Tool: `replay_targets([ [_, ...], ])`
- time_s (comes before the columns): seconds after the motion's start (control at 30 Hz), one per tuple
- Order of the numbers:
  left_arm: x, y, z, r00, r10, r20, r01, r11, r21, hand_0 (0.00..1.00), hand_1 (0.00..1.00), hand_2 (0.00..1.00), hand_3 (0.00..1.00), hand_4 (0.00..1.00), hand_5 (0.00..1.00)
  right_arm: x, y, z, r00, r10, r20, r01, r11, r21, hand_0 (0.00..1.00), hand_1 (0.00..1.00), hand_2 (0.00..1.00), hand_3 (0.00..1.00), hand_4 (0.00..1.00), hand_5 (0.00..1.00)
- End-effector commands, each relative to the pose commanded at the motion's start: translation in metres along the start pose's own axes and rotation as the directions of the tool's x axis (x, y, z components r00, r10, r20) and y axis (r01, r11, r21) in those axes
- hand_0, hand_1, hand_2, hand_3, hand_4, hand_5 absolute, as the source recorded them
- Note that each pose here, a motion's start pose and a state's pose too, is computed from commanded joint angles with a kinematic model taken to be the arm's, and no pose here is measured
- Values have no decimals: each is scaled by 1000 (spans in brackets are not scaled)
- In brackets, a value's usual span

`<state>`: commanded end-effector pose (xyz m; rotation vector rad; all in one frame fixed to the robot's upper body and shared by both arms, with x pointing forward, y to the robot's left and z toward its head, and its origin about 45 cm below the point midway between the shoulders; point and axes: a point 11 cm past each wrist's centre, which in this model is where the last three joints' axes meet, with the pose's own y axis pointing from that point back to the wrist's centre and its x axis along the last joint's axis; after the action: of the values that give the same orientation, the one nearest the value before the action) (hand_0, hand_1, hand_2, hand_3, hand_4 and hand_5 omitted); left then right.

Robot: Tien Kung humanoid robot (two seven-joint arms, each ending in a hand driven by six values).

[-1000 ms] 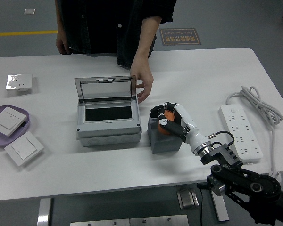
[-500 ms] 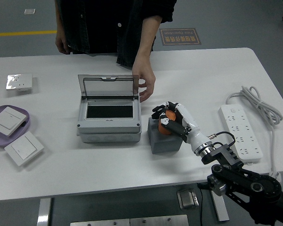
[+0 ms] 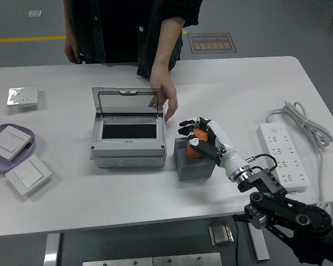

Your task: Pick up the cylinder from the cube,place it in the box,flap close box

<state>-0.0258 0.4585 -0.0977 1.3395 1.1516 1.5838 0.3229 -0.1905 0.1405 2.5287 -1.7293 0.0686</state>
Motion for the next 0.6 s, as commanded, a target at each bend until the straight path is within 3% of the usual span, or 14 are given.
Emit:
replay_targets([
  [0.1, 0, 0, 0, 1000, 0, 0, 0, 1000, 0, 614, 630, 606, 644, 726, 196, 0, 0, 0, 1000, 1, 1, -1, 1000, 2, 661, 631, 625, 662, 543, 47],
  [0.13, 0, 0, 0, 1000, 0, -1, 0, 1000, 0, 614, 630, 605, 643, 727, 199, 0, 0, 0, 1000, 1, 1, -1, 1000, 2, 670, 624, 628, 654, 521, 104],
  [0.3, -1, 0, -1, 1000, -1, -1, 1, 1000, 1, 614, 630, 605, 643, 727, 199, 1, 0, 0, 1000, 0, -1, 0, 1000, 2, 670, 624, 628, 654, 521, 104],
  [0.33, -1, 0, 0, 1000, -1, -1, 1, 1000, 0, 613, 629, 606, 641, 729, 200, 1, 0, 0, 1000, -1, -2, 1, 1000, 1, 669, 617, 622, 647, 550, 154],
  [0.5, -1, 0, 1, 1000, -2, -1, 2, 1000, -2, 613, 629, 606, 641, 729, 200, -1, 1, 2, 1000, -13, -13, 12, 1000, -5, 669, 617, 622, 647, 550, 154],
  [0.53, -1, 0, 1, 1000, -2, -1, 2, 1000, -3, 613, 629, 606, 643, 729, 201, -1, 1, 2, 1000, -15, -14, 15, 1000, -6, 673, 611, 616, 645, 606, 209],
  [0.6, -2, 0, 1, 1000, -2, 0, 2, 1000, -2, 613, 629, 606, 643, 729, 201, -1, 1, 2, 1000, -18, -17, 18, 1000, -6, 673, 611, 616, 645, 606, 209],
])
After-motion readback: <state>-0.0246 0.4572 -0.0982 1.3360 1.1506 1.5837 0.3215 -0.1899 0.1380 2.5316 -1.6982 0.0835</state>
